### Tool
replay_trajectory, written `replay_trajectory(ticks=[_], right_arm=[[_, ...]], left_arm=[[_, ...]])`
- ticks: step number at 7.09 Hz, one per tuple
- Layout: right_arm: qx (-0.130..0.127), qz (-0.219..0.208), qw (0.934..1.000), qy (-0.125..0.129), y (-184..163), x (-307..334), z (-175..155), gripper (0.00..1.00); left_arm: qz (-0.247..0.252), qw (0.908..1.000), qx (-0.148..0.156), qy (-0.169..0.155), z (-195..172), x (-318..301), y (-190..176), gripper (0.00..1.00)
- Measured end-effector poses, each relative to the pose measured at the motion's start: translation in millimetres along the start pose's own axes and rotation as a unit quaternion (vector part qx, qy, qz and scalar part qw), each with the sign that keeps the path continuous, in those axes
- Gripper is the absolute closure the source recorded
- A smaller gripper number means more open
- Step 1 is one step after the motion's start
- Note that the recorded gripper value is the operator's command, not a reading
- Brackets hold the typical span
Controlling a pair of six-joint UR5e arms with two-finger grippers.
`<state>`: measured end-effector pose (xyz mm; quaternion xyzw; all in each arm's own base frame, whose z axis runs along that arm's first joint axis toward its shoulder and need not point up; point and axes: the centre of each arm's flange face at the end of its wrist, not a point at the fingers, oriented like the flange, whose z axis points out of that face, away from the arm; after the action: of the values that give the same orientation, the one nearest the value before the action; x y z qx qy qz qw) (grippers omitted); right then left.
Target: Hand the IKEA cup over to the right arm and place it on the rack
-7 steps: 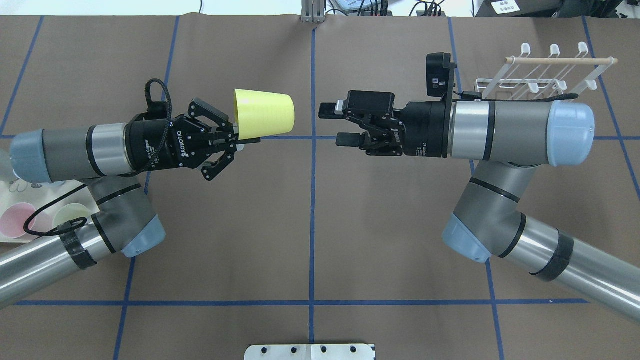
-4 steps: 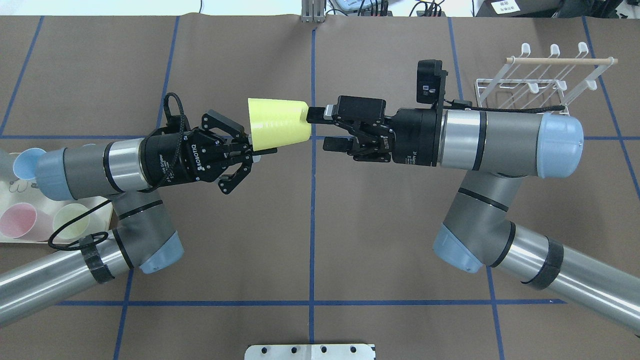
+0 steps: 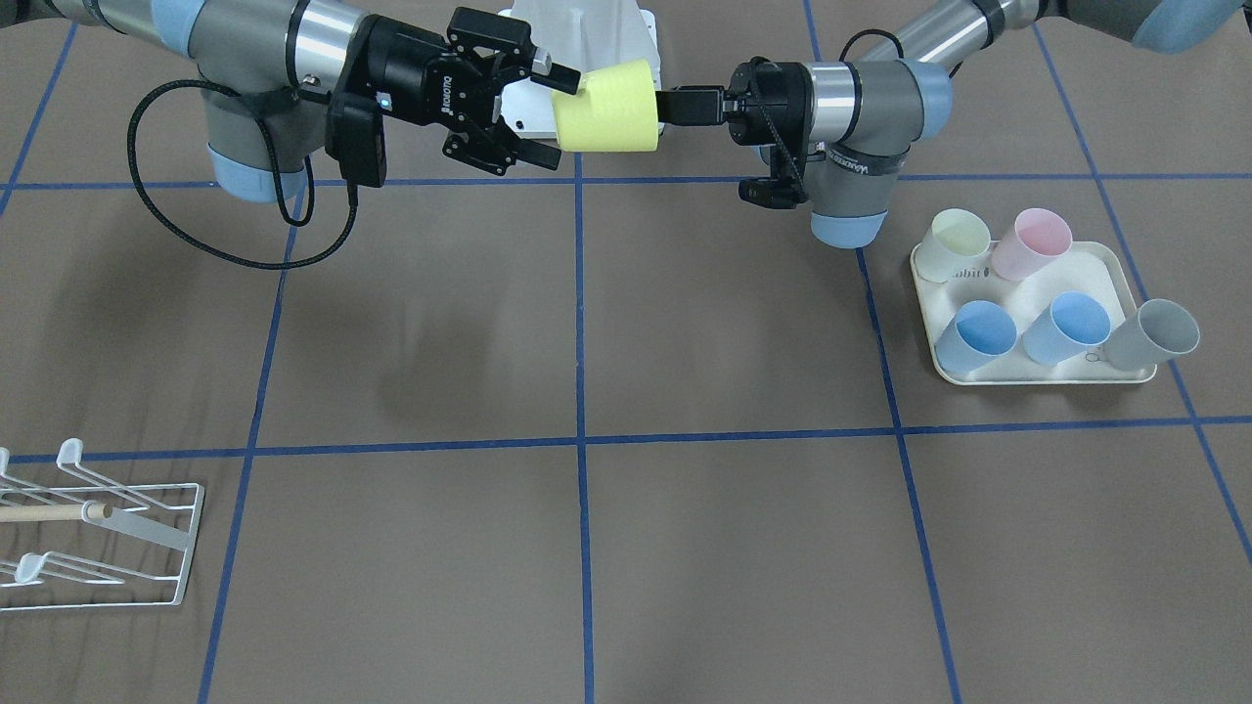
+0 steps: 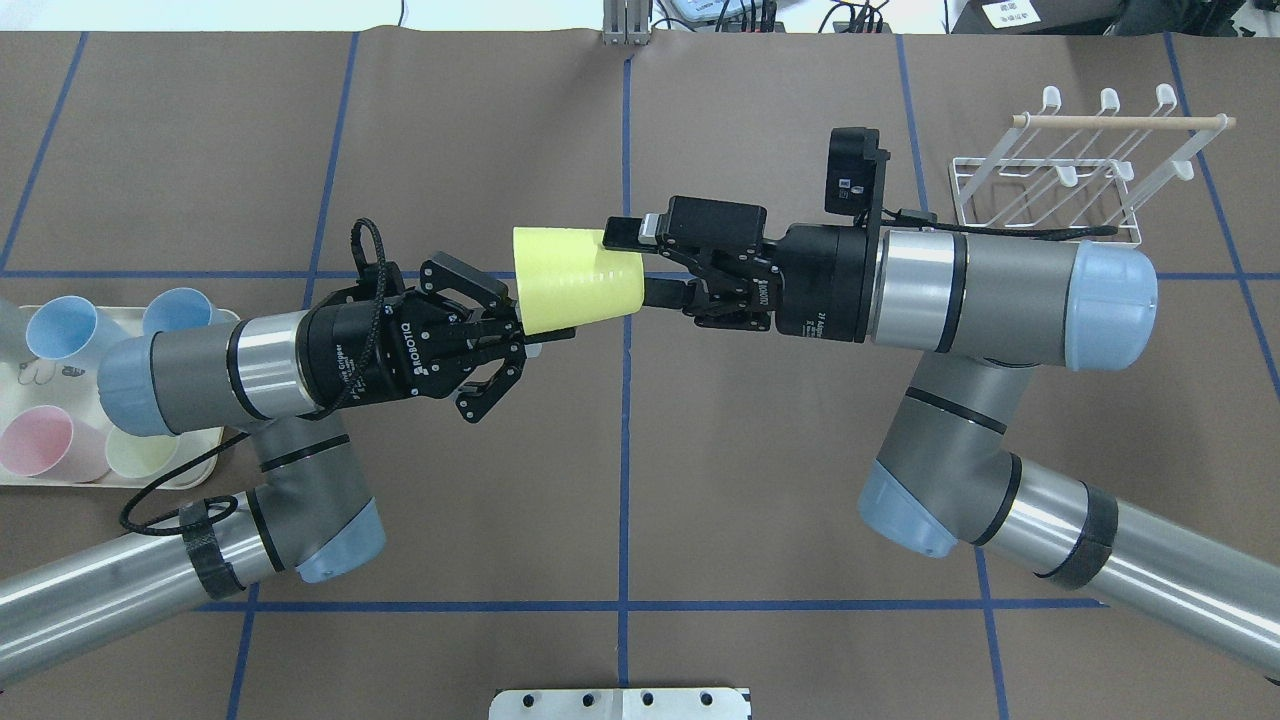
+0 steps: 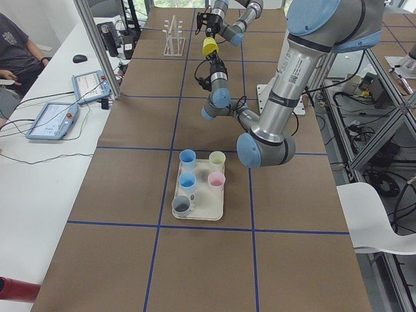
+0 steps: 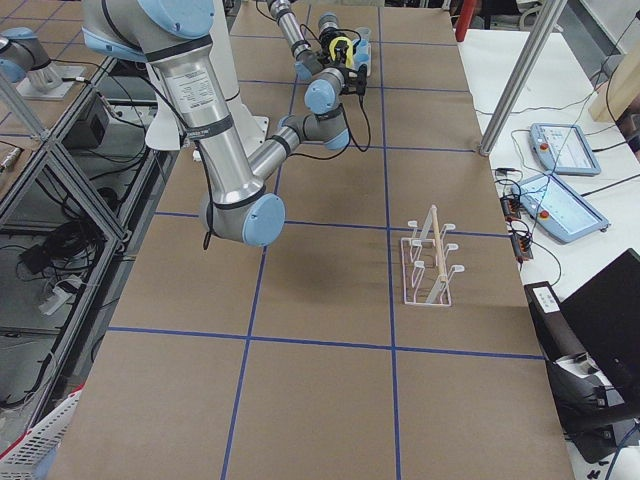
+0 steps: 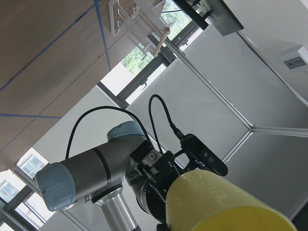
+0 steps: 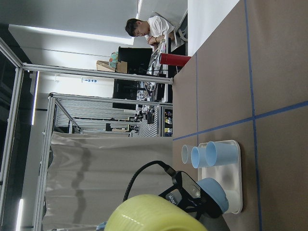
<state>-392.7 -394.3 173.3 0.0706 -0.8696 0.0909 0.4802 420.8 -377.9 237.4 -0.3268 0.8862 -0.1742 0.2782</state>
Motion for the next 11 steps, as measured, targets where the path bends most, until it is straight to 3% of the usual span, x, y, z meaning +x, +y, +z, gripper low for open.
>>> replay_trajectory(ticks=[2, 5, 7, 8, 9, 10, 11], right_arm=[[-0.004, 0.000, 0.9999, -0.010, 6, 2, 0, 0.07], [-0.001, 0.001, 0.9998, -0.020, 8, 3, 0, 0.32], [0.003, 0.000, 0.9997, -0.024, 7, 3, 0, 0.59], [0.004, 0.000, 0.9996, -0.027, 8, 4, 0, 0.74], [0.004, -0.001, 0.9994, -0.034, 8, 3, -1, 0.82], [0.005, -0.002, 0.9992, -0.039, 8, 5, -1, 0.86], [0.007, -0.002, 0.9991, -0.041, 8, 5, -2, 0.87]], left_arm=[[-0.001, 1.0000, -0.002, 0.001, 1, -1, 1, 1.00], [-0.003, 1.0000, -0.005, 0.001, 3, -4, 3, 1.00], [-0.006, 1.0000, -0.007, -0.001, 4, -9, 4, 0.72], [-0.008, 0.9999, -0.007, 0.001, 5, -11, 4, 0.50], [-0.010, 0.9999, -0.005, 0.005, 6, -13, 4, 0.19], [-0.011, 0.9999, -0.005, 0.007, 7, -14, 4, 0.00], [-0.012, 0.9999, -0.006, 0.009, 7, -13, 6, 0.00]])
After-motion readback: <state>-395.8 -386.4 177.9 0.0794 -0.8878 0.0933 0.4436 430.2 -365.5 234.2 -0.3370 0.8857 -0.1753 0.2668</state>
